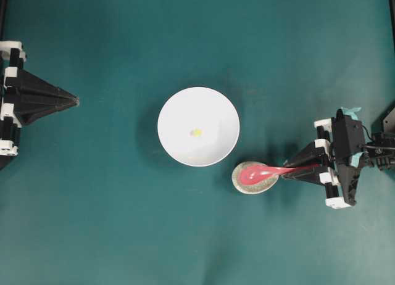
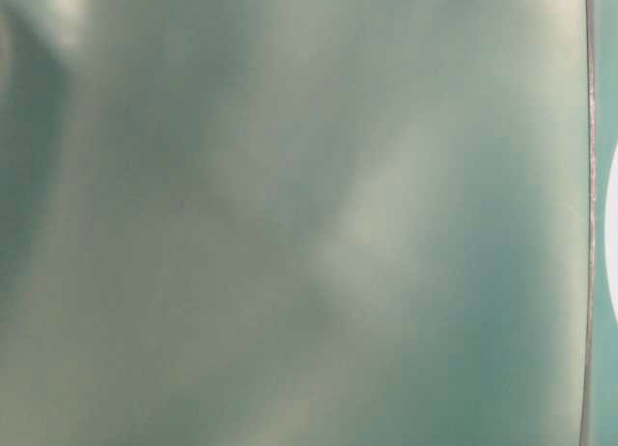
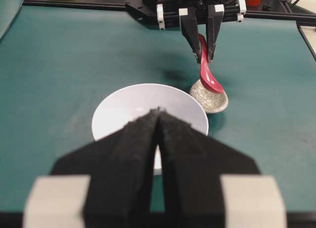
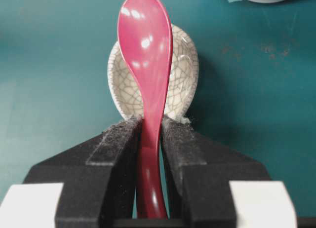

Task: Scoop the yellow hexagonal prism block from the bowl with a spoon using the right arm.

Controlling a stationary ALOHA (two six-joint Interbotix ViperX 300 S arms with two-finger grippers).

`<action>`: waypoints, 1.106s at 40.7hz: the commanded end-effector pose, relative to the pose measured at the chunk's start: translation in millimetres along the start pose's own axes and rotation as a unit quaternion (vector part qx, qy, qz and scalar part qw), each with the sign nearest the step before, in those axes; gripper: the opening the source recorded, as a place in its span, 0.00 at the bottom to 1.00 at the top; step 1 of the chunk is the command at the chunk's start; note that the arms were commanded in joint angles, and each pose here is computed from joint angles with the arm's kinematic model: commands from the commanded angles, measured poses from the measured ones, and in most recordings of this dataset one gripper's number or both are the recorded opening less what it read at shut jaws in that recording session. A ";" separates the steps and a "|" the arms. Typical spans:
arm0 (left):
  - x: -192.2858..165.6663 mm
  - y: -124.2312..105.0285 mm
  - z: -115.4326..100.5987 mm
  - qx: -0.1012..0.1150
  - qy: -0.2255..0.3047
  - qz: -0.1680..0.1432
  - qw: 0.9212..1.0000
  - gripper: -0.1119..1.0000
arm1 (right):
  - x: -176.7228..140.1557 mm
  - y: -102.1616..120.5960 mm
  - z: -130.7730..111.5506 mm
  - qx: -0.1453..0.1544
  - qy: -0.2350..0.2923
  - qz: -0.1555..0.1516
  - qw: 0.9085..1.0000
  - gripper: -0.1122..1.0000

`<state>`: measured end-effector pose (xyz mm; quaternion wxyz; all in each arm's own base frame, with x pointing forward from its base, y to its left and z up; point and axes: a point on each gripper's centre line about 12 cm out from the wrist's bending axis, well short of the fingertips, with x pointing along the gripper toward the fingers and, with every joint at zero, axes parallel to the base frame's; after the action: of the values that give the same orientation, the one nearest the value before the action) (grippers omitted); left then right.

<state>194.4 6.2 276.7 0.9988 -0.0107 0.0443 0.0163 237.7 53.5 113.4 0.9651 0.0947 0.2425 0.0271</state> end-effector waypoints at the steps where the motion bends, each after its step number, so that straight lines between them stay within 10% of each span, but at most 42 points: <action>1: 2.1 0.1 7.5 0.001 -0.007 0.000 1.000 0.10 | 1.2 2.6 8.4 0.004 -0.015 0.003 1.000 0.30; 15: 2.1 0.1 7.7 0.001 -0.008 0.000 1.000 0.10 | 1.3 2.4 8.1 0.005 -0.015 0.003 1.000 0.46; 45: 2.3 0.2 5.3 0.001 0.000 0.001 1.000 0.10 | -0.7 -1.6 3.8 0.007 -0.018 -0.005 1.000 0.47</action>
<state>194.5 6.2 275.2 0.9985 -0.0100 0.0504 0.0162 237.0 52.1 113.0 0.9656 0.0983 0.2396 0.0222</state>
